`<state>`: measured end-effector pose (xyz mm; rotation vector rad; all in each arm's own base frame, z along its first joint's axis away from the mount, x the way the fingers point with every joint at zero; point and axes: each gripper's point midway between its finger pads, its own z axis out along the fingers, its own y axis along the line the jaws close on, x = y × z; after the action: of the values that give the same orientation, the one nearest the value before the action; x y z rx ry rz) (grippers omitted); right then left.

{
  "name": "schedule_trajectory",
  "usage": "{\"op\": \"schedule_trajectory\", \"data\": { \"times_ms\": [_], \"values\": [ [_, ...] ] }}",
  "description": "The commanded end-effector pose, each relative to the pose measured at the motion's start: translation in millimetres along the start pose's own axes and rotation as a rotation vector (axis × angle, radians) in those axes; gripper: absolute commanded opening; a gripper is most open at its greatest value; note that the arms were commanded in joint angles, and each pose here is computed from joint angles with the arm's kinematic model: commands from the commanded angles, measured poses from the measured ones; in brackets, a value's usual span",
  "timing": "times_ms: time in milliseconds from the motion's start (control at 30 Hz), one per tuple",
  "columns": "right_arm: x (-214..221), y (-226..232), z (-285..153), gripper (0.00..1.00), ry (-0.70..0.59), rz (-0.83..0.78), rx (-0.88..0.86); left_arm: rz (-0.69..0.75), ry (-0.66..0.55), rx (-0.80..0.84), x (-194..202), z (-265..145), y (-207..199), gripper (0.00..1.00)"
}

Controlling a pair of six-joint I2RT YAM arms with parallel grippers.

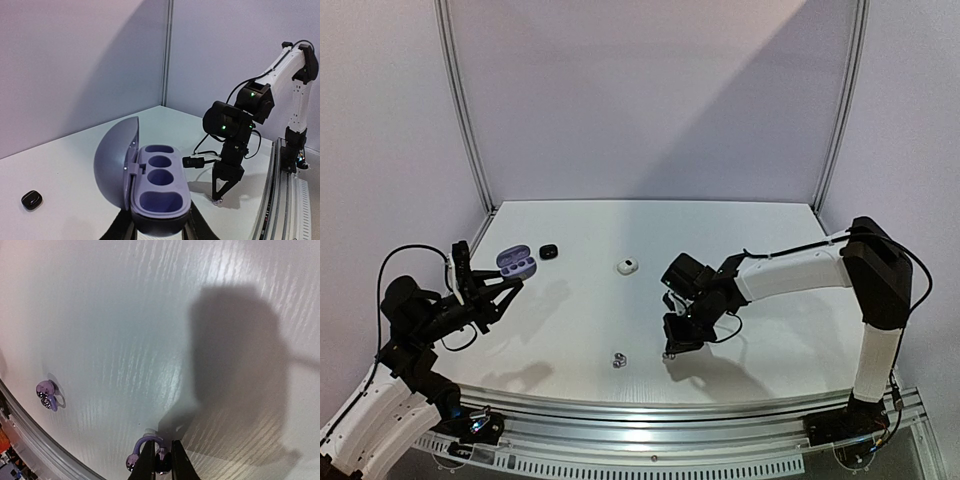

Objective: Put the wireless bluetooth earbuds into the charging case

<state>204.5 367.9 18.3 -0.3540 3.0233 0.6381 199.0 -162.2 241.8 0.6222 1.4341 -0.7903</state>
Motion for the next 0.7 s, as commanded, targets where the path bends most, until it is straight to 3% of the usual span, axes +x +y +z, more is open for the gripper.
{"op": "schedule_trajectory", "data": {
  "times_ms": [0,200,400,667],
  "values": [
    [-28.3,11.0,-33.5,0.04,-0.156,-0.059,0.039,0.005,0.003,-0.007,5.2,0.1,3.2,0.0],
    [-68.3,33.9,-79.0,0.03,-0.382,-0.172,0.102,0.002,0.009,-0.009,6.8,0.8,3.8,0.0],
    [-110.9,88.8,-150.3,0.03,-0.666,-0.295,0.055,-0.004,0.029,-0.023,10.9,3.1,8.1,0.0],
    [-125.7,164.2,-226.9,0.04,-0.907,-0.484,-0.046,0.012,0.016,-0.038,-6.2,10.9,14.5,0.0]
  ]
}}
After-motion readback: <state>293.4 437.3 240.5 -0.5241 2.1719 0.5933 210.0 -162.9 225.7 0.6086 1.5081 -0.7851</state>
